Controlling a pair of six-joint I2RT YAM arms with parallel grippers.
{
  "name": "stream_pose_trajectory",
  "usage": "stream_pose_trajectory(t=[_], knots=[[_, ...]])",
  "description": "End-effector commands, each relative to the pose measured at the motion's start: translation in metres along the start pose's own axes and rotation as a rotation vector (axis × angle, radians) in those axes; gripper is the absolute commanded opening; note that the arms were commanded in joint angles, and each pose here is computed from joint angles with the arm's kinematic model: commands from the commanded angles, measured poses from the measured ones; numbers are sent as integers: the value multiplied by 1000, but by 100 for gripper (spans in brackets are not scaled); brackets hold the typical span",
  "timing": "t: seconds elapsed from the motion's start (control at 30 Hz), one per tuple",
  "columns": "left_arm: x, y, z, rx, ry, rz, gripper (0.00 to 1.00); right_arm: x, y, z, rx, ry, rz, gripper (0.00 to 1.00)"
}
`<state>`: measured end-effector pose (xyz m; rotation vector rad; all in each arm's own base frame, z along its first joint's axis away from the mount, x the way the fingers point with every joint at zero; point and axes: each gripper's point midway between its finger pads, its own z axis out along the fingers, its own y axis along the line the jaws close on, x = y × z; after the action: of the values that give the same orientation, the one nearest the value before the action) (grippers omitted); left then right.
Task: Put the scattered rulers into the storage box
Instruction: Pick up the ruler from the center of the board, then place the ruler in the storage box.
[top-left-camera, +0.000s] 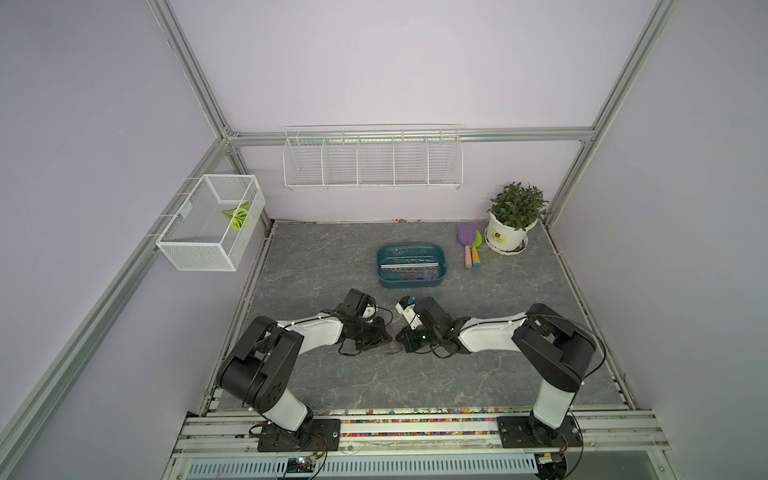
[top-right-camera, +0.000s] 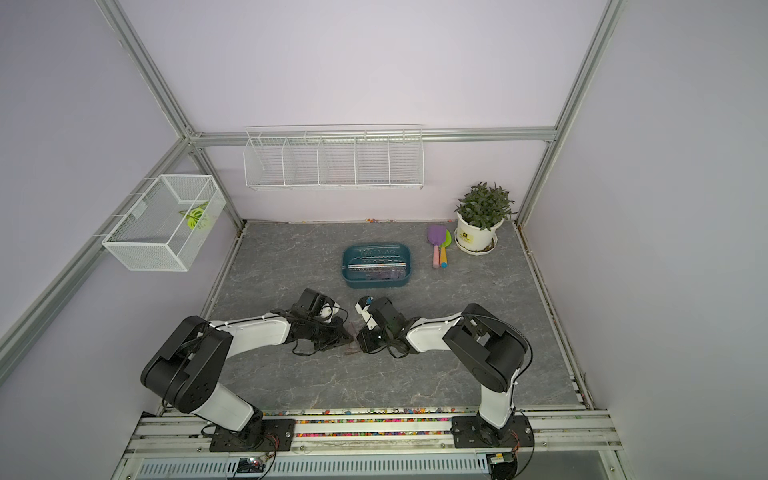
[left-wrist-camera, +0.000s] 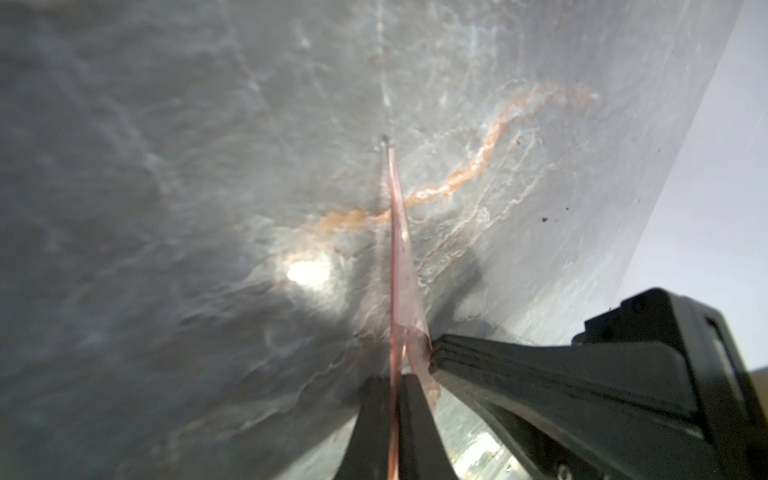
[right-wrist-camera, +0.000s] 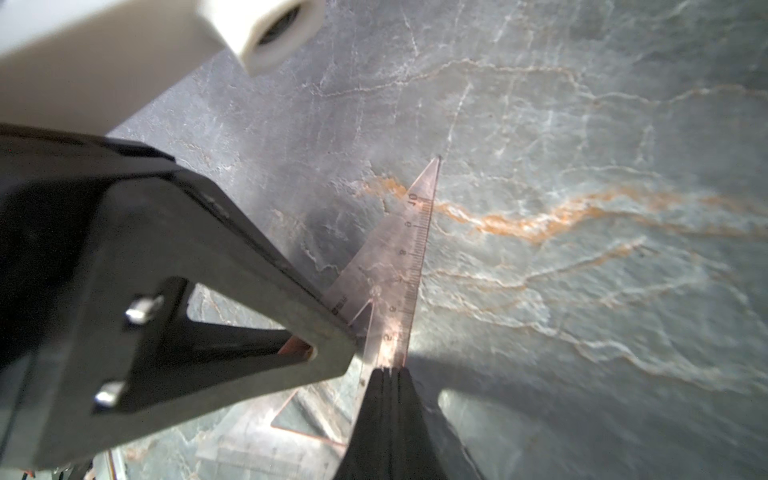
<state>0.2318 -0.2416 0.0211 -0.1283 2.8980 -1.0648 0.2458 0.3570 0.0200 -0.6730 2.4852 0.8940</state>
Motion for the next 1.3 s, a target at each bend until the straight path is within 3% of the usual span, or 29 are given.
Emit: stream_pose_trajectory(t=[0.0,0.1,0.33,0.67,1.27], knots=[[12,27,1,-105,20,-45,5,44,-29,-4,97,135,58,0],[9,20,-4,-92,7,-33,0,32,-28,-14,92,108,59,0],[-10,-20,-26,-16,-52,29,0,3,-37,-52,108,27,70,0],[-75,-92,-58,73,-159,107,0,-29,-61,-105,157,-73,79,0],[-176,-139,-34,168,-198,40,0,-32,-74,-113,116,-97,114,0]])
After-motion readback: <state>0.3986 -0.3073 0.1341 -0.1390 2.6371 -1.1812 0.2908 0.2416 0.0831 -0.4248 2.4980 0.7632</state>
